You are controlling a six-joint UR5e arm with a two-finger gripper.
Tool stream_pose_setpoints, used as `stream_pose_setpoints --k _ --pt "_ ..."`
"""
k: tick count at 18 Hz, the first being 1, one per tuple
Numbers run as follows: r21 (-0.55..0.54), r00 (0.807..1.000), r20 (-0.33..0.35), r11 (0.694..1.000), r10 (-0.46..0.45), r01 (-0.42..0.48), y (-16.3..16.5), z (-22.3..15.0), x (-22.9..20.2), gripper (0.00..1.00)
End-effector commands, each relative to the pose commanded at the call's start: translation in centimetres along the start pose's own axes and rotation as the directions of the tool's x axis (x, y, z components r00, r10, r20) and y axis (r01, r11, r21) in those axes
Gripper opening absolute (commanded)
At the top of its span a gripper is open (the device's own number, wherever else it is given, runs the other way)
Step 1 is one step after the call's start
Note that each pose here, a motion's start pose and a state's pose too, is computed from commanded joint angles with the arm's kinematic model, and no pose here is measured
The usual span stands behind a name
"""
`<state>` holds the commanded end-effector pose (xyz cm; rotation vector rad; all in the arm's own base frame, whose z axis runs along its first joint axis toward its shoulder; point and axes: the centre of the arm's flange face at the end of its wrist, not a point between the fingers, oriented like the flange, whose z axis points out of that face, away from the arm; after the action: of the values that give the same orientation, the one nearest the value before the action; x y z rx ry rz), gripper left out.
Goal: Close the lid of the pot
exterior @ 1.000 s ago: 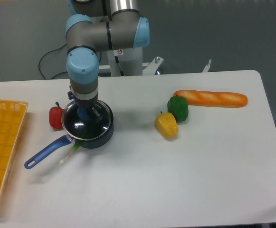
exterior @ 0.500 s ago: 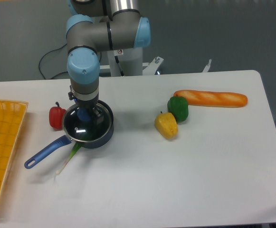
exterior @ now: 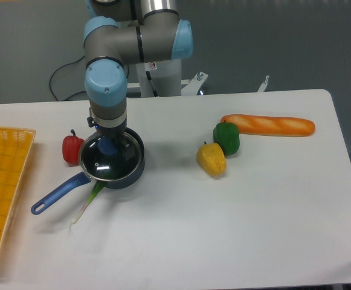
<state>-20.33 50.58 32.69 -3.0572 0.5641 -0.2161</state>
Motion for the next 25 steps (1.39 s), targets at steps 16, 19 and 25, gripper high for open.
stream_pose_setpoints --k 16,19,25 --pt "-0.074 0.974 0.104 0.978 0.202 -0.195 14.8 -10.4 -9.4 1.00" --pt "-0.075 0.972 0.100 0.976 0.214 -0.207 16.8 -10.7 -10.0 1.00" --pt "-0.106 0.963 0.065 0.961 0.263 -0.255 22.3 -10.1 -11.7 1.00"
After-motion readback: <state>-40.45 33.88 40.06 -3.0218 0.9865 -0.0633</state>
